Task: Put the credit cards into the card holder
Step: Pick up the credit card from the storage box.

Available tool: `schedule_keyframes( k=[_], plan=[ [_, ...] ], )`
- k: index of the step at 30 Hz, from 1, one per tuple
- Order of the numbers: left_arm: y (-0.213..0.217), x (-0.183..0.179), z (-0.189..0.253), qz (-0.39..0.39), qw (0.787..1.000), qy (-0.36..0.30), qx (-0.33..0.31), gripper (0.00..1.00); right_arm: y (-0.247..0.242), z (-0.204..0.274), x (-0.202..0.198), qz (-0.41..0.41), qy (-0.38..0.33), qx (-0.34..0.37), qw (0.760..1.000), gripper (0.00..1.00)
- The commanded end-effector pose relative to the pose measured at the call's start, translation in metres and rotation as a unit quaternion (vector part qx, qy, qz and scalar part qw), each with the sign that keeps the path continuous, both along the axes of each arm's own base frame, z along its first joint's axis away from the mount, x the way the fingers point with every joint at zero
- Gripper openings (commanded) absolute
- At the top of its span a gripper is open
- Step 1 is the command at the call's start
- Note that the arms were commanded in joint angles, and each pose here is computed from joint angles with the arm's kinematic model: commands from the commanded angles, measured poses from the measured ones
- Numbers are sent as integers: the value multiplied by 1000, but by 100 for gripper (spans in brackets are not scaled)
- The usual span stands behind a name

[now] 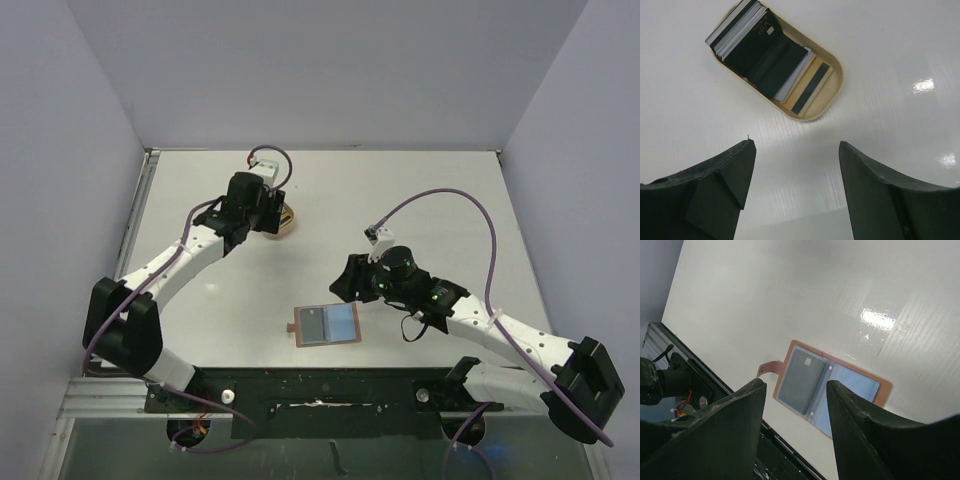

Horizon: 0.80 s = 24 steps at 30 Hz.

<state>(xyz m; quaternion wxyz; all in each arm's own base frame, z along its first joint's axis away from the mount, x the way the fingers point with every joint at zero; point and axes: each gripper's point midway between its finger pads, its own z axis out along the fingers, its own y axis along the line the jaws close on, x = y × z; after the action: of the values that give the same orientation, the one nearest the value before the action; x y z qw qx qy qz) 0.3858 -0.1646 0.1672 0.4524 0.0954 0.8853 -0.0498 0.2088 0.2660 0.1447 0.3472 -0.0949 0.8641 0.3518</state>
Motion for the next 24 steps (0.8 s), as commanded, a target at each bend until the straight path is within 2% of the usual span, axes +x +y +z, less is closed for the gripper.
schedule_keyframes(
  k=[1, 5, 8, 14, 20, 24],
  plan=[
    [8, 44, 6, -59, 992, -38, 104, 66, 1, 19, 11, -7, -36, 8, 999, 52],
    [6, 77, -7, -85, 988, -36, 124, 58, 2, 14, 10, -3, -27, 6, 1000, 52],
    [17, 101, -17, -72, 985, -32, 152, 55, 1, 12, 10, -5, -24, 2, 1000, 52],
    [41, 141, -25, -50, 981, -22, 186, 63, -4, 11, 14, -18, -20, -7, 1000, 52],
    [51, 163, -32, -59, 975, -17, 212, 64, -4, 6, 17, -18, -8, -21, 1000, 52],
    [49, 170, -33, -80, 975, -22, 208, 63, -3, 5, 19, -21, -6, -28, 999, 52]
  ],
)
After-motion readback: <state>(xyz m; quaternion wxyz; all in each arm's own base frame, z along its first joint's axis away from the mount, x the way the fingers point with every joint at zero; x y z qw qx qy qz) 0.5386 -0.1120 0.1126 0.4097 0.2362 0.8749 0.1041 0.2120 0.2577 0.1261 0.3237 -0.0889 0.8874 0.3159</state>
